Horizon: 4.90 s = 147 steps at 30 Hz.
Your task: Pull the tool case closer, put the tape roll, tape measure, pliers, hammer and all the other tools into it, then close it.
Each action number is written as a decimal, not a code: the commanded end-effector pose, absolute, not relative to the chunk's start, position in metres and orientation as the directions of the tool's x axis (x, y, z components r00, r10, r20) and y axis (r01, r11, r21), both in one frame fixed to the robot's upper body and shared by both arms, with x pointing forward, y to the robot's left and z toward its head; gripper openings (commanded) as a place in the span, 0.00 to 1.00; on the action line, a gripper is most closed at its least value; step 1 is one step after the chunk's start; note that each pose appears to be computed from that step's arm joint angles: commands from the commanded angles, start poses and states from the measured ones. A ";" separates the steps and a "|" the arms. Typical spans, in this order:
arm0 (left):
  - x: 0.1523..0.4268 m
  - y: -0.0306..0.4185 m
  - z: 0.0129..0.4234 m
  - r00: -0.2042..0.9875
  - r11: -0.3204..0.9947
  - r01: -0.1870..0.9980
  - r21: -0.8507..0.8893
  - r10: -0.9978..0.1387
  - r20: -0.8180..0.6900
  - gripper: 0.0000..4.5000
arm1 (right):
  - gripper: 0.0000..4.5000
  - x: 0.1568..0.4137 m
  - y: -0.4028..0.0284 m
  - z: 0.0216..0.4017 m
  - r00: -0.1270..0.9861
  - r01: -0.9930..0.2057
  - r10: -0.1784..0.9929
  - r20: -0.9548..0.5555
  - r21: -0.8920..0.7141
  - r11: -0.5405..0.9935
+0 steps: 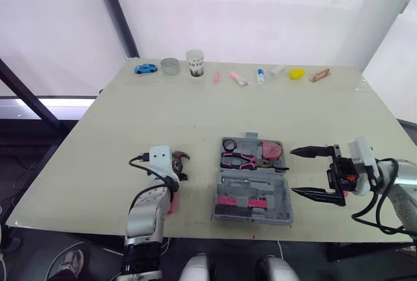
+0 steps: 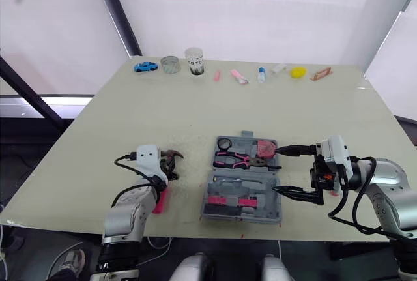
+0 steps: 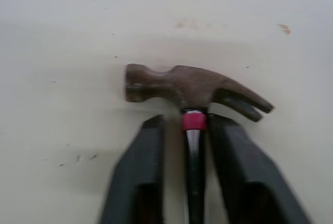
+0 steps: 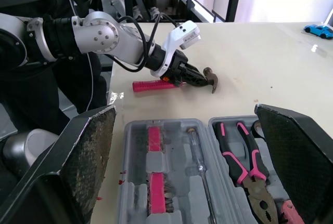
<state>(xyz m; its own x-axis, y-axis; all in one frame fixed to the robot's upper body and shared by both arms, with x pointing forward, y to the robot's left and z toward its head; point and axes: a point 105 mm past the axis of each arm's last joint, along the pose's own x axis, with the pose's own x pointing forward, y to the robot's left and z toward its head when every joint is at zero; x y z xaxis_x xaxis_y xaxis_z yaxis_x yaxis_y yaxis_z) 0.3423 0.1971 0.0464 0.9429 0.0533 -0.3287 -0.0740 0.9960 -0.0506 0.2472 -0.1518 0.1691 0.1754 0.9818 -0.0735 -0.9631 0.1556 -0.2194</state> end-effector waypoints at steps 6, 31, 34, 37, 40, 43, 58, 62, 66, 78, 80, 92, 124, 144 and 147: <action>0.338 0.207 0.048 0.955 0.999 -0.042 -0.021 0.034 -0.295 0.00 | 1.00 0.246 -0.152 0.176 0.195 -0.950 0.980 -0.035 -0.256 0.179; 0.302 0.081 0.139 0.297 0.281 0.955 0.096 -0.896 -0.330 0.00 | 1.00 0.222 -0.185 0.157 0.348 -0.915 0.936 -0.058 -0.239 0.325; 0.305 0.057 0.136 0.190 0.177 0.982 0.069 -0.899 -0.394 0.00 | 1.00 0.214 -0.210 0.155 0.399 -0.899 0.909 -0.125 -0.252 0.360; 0.311 0.043 0.124 0.159 0.136 0.987 0.083 -0.868 -0.470 0.00 | 1.00 0.209 -0.219 0.154 0.421 -0.890 0.893 -0.160 -0.260 0.374; 0.309 0.024 0.123 0.110 0.090 0.994 0.064 -0.857 -0.504 0.00 | 1.00 0.207 -0.223 0.153 0.447 -0.879 0.880 -0.163 -0.264 0.398; 0.306 0.008 0.119 0.072 0.073 0.997 0.020 -0.826 -0.558 0.00 | 1.00 0.205 -0.226 0.152 0.464 -0.871 0.870 -0.168 -0.267 0.413; 0.300 -0.039 0.098 0.021 -0.051 0.996 0.073 -0.669 -0.743 0.00 | 1.00 0.209 -0.225 0.149 0.492 -0.855 0.846 -0.205 -0.298 0.425; 0.299 -0.042 0.093 0.015 -0.076 0.994 0.083 -0.642 -0.766 0.00 | 1.00 0.209 -0.222 0.148 0.494 -0.853 0.845 -0.202 -0.298 0.428; 0.299 -0.047 0.087 0.005 -0.107 0.990 0.090 -0.619 -0.785 0.00 | 1.00 0.209 -0.222 0.149 0.500 -0.850 0.842 -0.202 -0.301 0.433; 0.303 -0.056 0.072 0.017 -0.128 0.985 0.114 -0.587 -0.810 0.00 | 1.00 0.207 -0.220 0.148 0.521 -0.836 0.833 -0.189 -0.311 0.452; 0.304 -0.055 0.071 0.019 -0.132 0.984 0.117 -0.579 -0.815 0.23 | 1.00 0.206 -0.219 0.148 0.523 -0.835 0.831 -0.188 -0.310 0.456; 0.301 -0.026 0.109 -0.078 -0.153 0.987 0.058 -0.750 -0.657 0.54 | 1.00 0.205 -0.217 0.144 0.530 -0.831 0.829 -0.178 -0.302 0.467; 0.307 0.041 0.090 0.236 0.250 0.968 -0.023 -0.936 -0.263 0.03 | 1.00 0.229 -0.197 0.147 0.612 -0.778 0.791 0.011 -0.172 0.604; 0.246 0.206 0.092 0.772 0.771 0.624 -0.126 -0.634 -0.053 0.97 | 1.00 0.236 -0.248 0.094 0.791 -0.612 0.607 -0.083 -0.073 0.788; 0.223 0.230 0.080 0.799 0.807 0.576 -0.132 -0.590 -0.118 0.99 | 1.00 0.216 -0.275 0.084 0.812 -0.576 0.563 -0.151 -0.059 0.815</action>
